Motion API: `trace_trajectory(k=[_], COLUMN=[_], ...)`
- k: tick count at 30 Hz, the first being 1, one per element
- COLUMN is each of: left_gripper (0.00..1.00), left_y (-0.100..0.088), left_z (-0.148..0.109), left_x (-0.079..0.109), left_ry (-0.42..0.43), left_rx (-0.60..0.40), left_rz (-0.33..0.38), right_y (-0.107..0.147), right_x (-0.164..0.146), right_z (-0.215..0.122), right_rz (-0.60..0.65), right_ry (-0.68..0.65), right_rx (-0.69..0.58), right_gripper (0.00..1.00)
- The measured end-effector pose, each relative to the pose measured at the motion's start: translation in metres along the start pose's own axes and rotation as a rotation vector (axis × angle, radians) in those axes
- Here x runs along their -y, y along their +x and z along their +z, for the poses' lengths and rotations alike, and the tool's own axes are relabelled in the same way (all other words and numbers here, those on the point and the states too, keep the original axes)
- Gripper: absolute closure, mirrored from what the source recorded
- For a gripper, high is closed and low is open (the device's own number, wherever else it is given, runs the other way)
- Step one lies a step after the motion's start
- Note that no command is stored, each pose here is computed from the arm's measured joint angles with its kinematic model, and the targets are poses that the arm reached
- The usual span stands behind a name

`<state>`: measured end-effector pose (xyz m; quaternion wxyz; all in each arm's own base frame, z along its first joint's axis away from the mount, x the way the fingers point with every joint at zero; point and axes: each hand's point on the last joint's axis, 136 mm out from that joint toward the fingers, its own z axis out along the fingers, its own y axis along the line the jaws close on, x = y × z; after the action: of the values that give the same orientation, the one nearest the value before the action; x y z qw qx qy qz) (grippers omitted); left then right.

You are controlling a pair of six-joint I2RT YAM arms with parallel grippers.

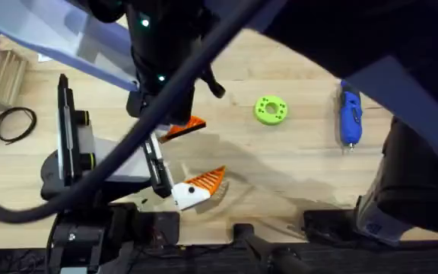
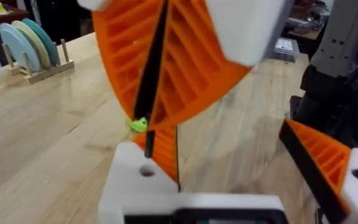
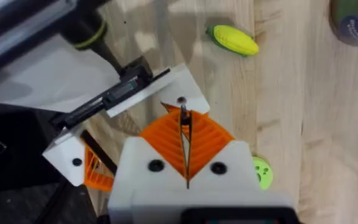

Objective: Pick up the gripper from the table and insert it into the empty holder that is missing its gripper. Then pick up a screw, insert it into the mounting hole, and use the screwdriver to tighten it. Finally, clean up the table by picking up the vegetable and placing it into the bucket.

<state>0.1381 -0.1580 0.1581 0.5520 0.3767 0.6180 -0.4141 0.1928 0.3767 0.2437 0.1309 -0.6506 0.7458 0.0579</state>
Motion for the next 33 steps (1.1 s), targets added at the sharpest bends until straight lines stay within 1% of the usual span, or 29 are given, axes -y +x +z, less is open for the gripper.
trace_trajectory(k=[14, 24, 33], left_gripper=[0.015, 0.015, 0.015], left_y=[0.0, 0.0, 0.0], left_z=[0.0, 0.0, 0.0], left_x=[0.0, 0.0, 0.0], left_ry=[0.0, 0.0, 0.0], left_rx=[0.0, 0.0, 0.0], left_rz=[0.0, 0.0, 0.0], right_y=[0.0, 0.0, 0.0], right_x=[-0.002, -0.002, -0.002], right_z=[0.004, 0.015, 0.015], right_rz=[-0.001, -0.001, -0.001], right_ry=[-0.005, -0.013, -0.013], right_rx=[-0.012, -0.035, -0.035], right_gripper=[0.995, 0.995, 0.995])
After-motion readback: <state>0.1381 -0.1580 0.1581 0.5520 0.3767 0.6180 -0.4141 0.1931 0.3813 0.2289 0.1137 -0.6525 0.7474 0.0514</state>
